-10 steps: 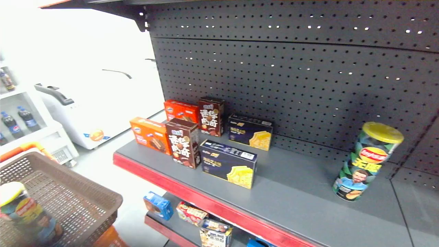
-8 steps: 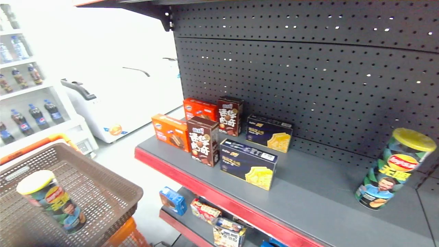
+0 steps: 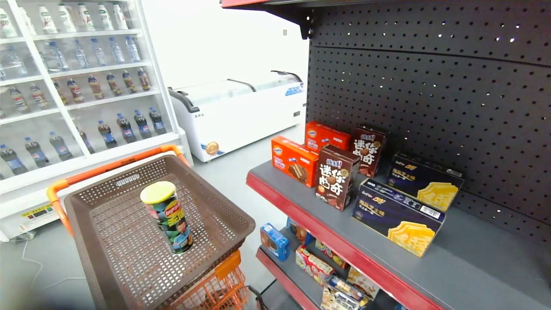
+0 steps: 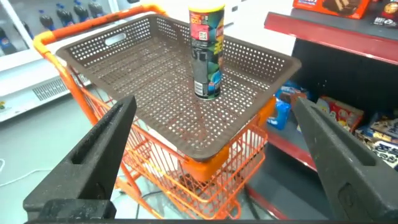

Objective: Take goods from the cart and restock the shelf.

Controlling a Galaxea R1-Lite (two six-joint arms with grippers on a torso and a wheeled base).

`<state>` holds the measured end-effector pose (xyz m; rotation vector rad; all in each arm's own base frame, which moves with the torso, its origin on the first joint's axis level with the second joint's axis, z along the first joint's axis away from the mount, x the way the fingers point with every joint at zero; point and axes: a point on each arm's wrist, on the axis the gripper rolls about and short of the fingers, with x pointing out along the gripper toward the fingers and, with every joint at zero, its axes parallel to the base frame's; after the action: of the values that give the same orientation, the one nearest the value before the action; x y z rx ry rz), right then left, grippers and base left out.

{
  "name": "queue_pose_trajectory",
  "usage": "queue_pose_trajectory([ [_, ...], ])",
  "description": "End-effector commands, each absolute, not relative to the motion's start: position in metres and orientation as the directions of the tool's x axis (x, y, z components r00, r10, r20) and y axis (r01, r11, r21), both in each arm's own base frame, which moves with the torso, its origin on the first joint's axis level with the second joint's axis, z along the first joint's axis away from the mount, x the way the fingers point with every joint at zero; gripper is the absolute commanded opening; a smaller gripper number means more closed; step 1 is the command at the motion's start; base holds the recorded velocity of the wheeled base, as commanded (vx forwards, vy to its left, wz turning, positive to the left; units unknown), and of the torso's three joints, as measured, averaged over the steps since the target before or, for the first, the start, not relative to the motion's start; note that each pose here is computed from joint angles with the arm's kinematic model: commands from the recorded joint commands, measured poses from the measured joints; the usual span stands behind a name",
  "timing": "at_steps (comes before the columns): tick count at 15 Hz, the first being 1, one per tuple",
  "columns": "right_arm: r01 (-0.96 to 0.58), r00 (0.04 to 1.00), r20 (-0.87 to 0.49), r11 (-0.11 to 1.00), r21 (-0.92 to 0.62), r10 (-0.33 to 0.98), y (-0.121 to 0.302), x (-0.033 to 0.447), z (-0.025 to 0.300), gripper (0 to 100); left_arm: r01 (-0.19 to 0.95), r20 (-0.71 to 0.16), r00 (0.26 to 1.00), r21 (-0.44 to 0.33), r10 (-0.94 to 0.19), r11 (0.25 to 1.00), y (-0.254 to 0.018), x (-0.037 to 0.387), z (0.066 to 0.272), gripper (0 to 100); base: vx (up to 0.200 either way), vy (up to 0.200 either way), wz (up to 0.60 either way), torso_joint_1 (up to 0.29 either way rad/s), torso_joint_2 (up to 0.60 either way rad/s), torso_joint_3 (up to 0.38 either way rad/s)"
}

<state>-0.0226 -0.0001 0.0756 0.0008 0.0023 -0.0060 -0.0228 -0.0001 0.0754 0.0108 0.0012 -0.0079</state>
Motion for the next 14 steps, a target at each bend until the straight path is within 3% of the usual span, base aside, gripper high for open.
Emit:
queue_pose_trajectory([
  [1,0.006,1.000,-0.003,1.000,0.000,-0.006,0.000,-0.023,0.076,100,0.006,0.000,1.000,0.009,-0.006,1.000,0.000,-0.023,0.075,100,0.000,0.000,0.00,0.000,0.00,0.000],
  [3,0.006,1.000,-0.003,1.000,0.000,-0.006,0.000,-0.023,0.076,100,-0.011,0.009,1.000,0.017,0.011,1.000,0.000,-0.023,0.077,100,0.000,0.000,0.00,0.000,0.00,0.000],
  [4,0.006,1.000,-0.003,1.000,0.000,-0.006,0.000,-0.023,0.076,100,-0.033,0.052,0.998,0.047,0.031,0.998,0.001,-0.026,0.087,100,0.000,0.000,0.00,0.000,0.00,0.000],
  [5,0.006,1.000,-0.003,1.000,0.000,-0.006,0.000,-0.023,0.076,100,-0.061,0.106,0.993,0.112,0.049,0.992,0.001,-0.034,0.116,100,0.000,0.000,0.00,0.000,0.00,0.000],
  [7,0.006,1.000,-0.003,1.000,0.000,-0.006,0.000,-0.023,0.076,100,-0.089,0.061,0.995,0.165,0.080,0.982,0.001,-0.038,0.157,100,0.000,0.000,0.00,0.000,0.00,0.000],
  [8,0.006,1.000,-0.003,1.000,0.000,-0.006,0.000,-0.023,0.076,100,-0.104,-0.038,0.993,0.218,0.115,0.970,0.001,-0.037,0.184,100,0.000,0.000,0.00,0.000,0.00,0.000],
  [11,0.006,1.000,-0.003,1.000,0.000,-0.006,0.000,-0.023,0.076,100,-0.040,-0.227,0.969,0.232,0.095,0.972,0.002,-0.013,0.203,100,0.000,0.000,0.00,0.000,0.00,0.000],
  [14,0.006,1.000,-0.003,1.000,0.000,-0.006,0.000,-0.023,0.076,100,0.040,-0.420,0.906,0.195,0.047,0.980,0.001,0.039,0.219,100,0.000,0.000,0.00,0.000,0.00,0.000],
])
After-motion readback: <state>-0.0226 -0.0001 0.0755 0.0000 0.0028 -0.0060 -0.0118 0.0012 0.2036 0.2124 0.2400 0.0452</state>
